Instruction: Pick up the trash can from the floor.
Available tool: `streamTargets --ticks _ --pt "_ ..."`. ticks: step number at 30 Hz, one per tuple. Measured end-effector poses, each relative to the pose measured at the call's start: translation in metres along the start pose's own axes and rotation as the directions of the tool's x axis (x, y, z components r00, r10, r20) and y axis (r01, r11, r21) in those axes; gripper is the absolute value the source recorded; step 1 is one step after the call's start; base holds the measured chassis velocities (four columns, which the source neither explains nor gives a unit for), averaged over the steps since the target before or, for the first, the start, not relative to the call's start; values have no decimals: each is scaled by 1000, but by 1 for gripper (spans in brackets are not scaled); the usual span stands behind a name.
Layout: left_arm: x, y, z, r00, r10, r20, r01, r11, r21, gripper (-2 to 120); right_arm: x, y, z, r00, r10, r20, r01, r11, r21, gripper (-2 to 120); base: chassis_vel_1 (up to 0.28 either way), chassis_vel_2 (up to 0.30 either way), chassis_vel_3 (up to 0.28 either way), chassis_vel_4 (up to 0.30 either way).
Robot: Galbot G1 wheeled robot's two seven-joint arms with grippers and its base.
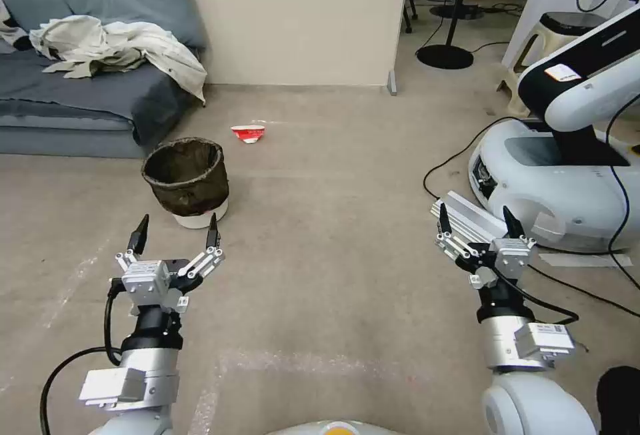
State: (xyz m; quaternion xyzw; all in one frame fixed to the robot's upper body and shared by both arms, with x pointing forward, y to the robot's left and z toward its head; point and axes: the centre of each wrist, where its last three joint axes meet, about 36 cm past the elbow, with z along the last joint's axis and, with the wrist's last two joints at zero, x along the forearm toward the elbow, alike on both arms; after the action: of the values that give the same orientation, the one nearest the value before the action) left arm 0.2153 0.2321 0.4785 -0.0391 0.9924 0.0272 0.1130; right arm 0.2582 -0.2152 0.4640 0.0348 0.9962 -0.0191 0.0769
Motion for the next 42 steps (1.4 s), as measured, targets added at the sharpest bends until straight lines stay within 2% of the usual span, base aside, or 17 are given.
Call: streamTargets --ticks 42 --pt "-2 -1 11 1000 -3 -8 3 1000 5 100 -1 2 8 1000 4 -17 -4 1000 -5 100 6 6 6 7"
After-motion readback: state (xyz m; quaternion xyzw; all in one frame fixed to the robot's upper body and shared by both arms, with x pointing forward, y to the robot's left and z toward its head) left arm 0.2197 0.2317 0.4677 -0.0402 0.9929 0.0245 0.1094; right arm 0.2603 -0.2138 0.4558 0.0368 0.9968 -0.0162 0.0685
